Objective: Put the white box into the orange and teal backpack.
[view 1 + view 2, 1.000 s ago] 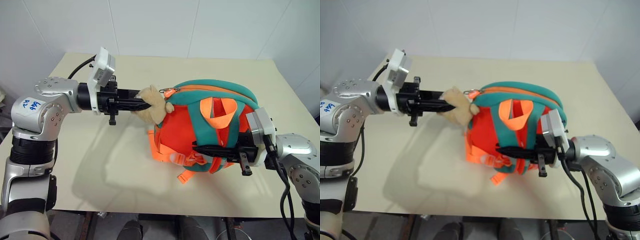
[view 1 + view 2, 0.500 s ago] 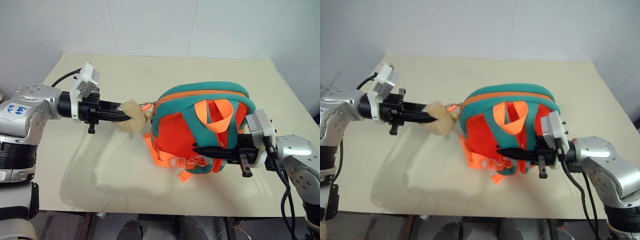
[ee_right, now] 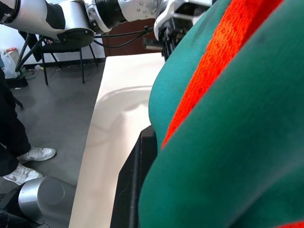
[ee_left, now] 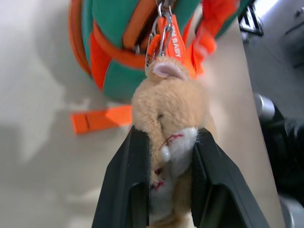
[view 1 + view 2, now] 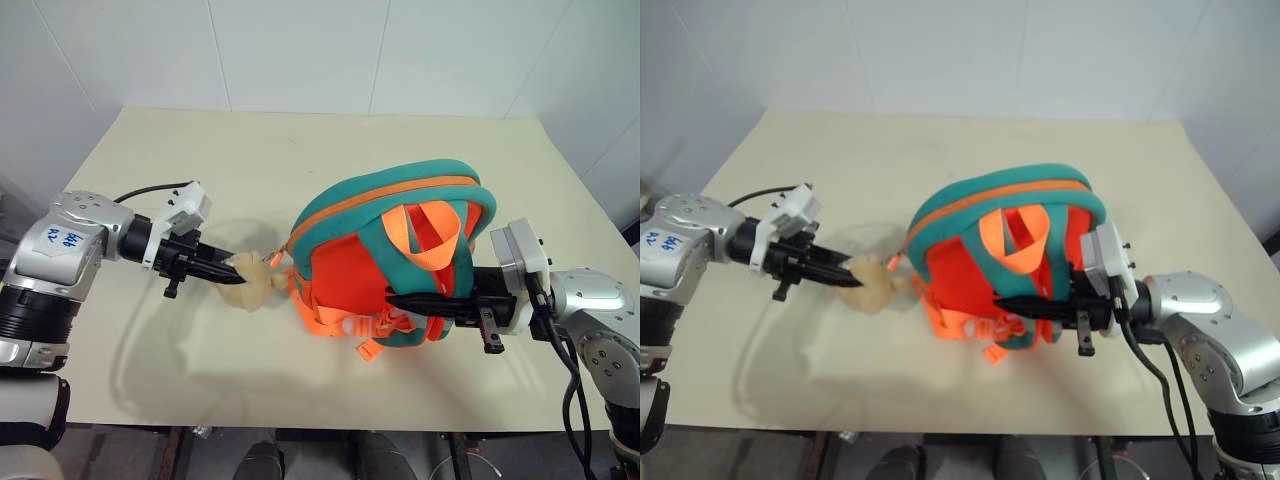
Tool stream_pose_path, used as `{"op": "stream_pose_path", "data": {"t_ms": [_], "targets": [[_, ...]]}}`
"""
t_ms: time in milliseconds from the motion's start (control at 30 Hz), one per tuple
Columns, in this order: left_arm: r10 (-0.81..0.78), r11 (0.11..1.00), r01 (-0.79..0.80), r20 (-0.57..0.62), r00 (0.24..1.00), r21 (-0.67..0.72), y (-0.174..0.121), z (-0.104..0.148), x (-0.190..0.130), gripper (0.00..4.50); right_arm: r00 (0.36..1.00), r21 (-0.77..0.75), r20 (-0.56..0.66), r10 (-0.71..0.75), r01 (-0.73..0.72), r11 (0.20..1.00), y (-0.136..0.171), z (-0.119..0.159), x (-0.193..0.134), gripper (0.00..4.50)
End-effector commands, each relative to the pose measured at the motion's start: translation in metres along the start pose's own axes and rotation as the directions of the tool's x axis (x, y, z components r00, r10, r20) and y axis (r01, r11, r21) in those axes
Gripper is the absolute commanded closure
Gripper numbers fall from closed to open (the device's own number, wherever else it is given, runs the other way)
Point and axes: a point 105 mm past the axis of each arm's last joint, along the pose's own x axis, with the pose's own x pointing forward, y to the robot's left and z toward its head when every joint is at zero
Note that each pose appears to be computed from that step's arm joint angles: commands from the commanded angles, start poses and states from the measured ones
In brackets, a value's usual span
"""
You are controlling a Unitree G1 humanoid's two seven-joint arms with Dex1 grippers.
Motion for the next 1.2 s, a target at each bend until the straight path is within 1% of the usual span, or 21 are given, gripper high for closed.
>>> {"op": "stream_pose_path", "data": {"t_ms": [33,233,333,400,567,667,733,833,967,1067,1200], "targets": [[0.001,1.000,-0.001,-0.077,0.997,-0.008,0.009,-0.012,0.005,3.85,1.000,-0.056,0.022,0.007,-0.006,0.998,0.001,0.010,0.000,4.00],[-0.086,0.996,0.088,-0.152,0.985,0.005,0.013,-0.017,0.026,3.85,1.000,-0.057,0.022,0.009,-0.008,0.998,0.000,0.009,0.002,4.00],[-0.106,0.994,0.111,-0.209,0.972,0.014,0.018,-0.026,0.037,3.85,1.000,-0.053,0.021,0.006,-0.005,0.999,0.000,0.009,0.002,4.00],[-0.103,0.993,0.112,-0.216,0.971,0.029,0.022,-0.027,0.042,3.85,1.000,-0.051,0.020,0.004,-0.003,0.999,0.000,0.009,0.002,4.00],[-0.086,0.991,0.100,-0.149,0.985,0.087,0.026,-0.012,0.046,3.85,1.000,-0.038,0.011,-0.011,0.011,0.999,0.001,0.007,0.003,4.00],[-0.100,0.982,0.106,-0.048,0.994,0.156,0.021,0.007,0.043,3.85,0.999,-0.015,-0.030,-0.013,0.013,1.000,0.003,0.003,0.002,4.00],[-0.109,0.984,0.098,0.064,0.992,0.145,0.017,0.027,0.037,3.14,0.998,0.003,-0.062,-0.019,0.019,1.000,0.005,0.000,0.001,3.26],[-0.128,0.986,0.111,0.135,0.983,0.122,0.006,0.037,0.024,2.26,0.997,0.015,-0.068,-0.029,0.030,0.999,0.006,0.003,-0.002,2.36],[-0.046,0.996,0.033,0.159,0.986,0.085,0.006,0.032,0.003,0.98,0.997,0.021,-0.058,-0.054,0.055,0.998,0.006,0.011,-0.011,0.96],[0.050,0.997,-0.058,0.155,0.987,0.047,0.011,0.021,-0.017,0.02,0.993,0.030,-0.092,-0.080,0.083,0.996,0.007,0.011,-0.025,0.00],[0.115,0.993,-0.119,0.153,0.982,0.018,0.013,0.012,-0.033,0.02,0.983,0.043,-0.155,-0.096,0.104,0.994,0.011,0.007,-0.041,0.00]]}}
